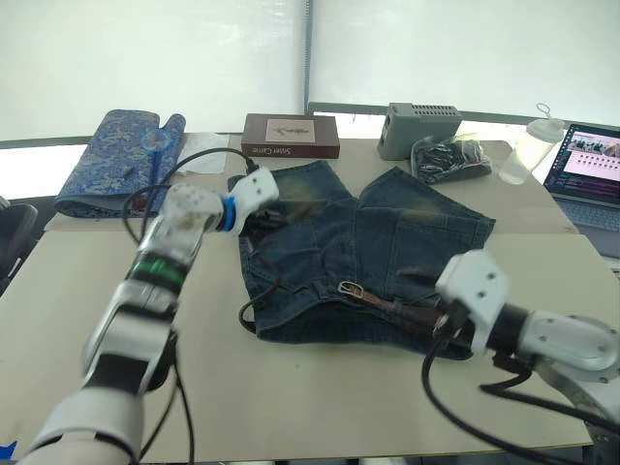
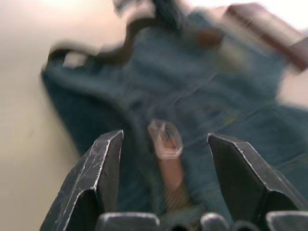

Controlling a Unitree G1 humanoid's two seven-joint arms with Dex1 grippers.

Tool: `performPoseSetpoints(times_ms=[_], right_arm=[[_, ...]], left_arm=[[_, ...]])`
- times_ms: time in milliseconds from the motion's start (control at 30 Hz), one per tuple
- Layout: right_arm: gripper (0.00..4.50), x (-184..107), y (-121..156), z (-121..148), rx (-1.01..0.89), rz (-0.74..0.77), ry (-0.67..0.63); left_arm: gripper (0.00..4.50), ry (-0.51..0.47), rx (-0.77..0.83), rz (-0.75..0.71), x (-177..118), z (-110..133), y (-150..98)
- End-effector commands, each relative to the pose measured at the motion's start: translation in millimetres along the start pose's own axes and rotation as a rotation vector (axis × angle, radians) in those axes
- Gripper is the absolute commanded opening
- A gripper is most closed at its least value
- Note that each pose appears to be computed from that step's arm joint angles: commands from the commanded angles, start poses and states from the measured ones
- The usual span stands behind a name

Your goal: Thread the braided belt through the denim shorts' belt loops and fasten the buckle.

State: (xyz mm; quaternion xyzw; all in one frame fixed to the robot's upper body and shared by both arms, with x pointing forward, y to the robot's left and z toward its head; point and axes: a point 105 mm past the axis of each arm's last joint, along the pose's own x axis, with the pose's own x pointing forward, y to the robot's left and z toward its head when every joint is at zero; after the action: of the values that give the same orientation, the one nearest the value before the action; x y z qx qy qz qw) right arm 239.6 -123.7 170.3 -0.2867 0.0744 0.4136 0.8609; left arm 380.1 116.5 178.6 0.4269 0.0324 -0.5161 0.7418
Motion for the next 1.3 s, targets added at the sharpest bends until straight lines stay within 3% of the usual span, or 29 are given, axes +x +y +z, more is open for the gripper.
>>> performPoseSetpoints(times_ms=[33,200,467,733,933,1167,1300], right_arm=[[3.12,15.1,-3.2,-2.8,-0.116,0.008,-0.006],[3.12,40.5,-5.2,-11.9,-0.201,0.012,0.01],[3.12,65.1,-4.5,-6.8,-0.24,0.017,-0.015],[3.12,71.8,-3.0,-2.6,-0.225,0.022,-0.034],[3.12,73.2,-5.6,3.3,-0.201,0.006,-0.058],[3.12,72.1,-8.2,7.2,-0.164,-0.009,-0.071],[3.12,72.2,-8.3,7.7,-0.157,-0.013,-0.07]], left_arm=[[0.11,-0.064,0.335,-0.013,-9.0,32.8,-19.2],[0.11,-0.057,0.516,-0.011,-12.5,29.9,-45.4],[0.11,-0.007,0.602,-0.021,-18.7,21.6,-70.8],[0.11,0.038,0.724,-0.021,-18.7,20.0,-74.2],[0.11,0.019,0.771,-0.028,-6.0,25.3,-83.1],[0.11,-0.009,0.785,-0.001,11.4,34.3,-88.0],[0.11,-0.035,0.711,0.061,20.4,40.9,-85.5]])
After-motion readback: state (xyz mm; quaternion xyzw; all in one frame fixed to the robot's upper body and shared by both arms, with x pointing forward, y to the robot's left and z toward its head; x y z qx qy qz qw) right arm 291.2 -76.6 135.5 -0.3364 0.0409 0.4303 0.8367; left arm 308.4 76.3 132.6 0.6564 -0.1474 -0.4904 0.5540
